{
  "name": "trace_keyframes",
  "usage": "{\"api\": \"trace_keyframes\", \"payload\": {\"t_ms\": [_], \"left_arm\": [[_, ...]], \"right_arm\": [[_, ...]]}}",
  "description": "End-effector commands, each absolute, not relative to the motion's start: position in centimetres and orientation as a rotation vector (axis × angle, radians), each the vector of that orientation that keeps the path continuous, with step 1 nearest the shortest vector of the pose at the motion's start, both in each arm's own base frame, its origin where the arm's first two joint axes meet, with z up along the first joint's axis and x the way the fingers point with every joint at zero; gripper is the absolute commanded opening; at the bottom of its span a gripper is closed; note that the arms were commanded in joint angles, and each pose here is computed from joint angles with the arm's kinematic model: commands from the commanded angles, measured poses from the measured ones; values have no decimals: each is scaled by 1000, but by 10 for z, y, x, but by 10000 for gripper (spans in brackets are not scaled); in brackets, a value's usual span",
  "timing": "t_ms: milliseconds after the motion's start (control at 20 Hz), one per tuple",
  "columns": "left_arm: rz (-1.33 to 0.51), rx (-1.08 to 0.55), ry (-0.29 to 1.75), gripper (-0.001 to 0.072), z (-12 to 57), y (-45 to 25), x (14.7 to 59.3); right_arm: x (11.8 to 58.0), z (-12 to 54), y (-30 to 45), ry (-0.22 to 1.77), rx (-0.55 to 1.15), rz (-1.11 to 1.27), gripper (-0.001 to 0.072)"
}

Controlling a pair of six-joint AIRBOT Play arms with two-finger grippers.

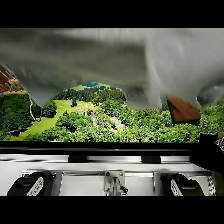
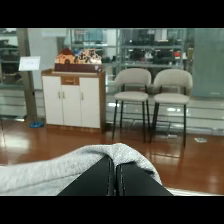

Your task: Fold the shirts.

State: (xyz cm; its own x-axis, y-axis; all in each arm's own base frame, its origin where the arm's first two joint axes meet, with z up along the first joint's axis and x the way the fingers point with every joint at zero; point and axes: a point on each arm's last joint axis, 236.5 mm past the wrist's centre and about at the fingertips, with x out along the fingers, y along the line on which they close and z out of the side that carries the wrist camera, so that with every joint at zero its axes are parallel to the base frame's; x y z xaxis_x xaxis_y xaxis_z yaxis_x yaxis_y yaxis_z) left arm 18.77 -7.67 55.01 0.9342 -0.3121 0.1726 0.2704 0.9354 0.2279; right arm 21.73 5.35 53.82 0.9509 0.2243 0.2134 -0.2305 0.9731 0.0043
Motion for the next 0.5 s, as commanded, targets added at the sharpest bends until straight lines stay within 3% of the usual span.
{"api": "trace_keyframes", "payload": {"t_ms": [0, 150, 300, 450], "left_arm": [[-215, 223, -172, 31, 542, -60, 161], [-160, 237, -107, 31, 528, -45, 181], [-160, 251, 32, 31, 489, -37, 230], [-207, 215, 330, 32, 395, -32, 297]], "right_arm": [[195, 531, 45, -167, 41, 188, 61], [213, 503, 23, -47, 90, 94, 61], [256, 469, 11, 97, 75, 47, 61], [316, 381, 12, 441, 117, 52, 62]]}}
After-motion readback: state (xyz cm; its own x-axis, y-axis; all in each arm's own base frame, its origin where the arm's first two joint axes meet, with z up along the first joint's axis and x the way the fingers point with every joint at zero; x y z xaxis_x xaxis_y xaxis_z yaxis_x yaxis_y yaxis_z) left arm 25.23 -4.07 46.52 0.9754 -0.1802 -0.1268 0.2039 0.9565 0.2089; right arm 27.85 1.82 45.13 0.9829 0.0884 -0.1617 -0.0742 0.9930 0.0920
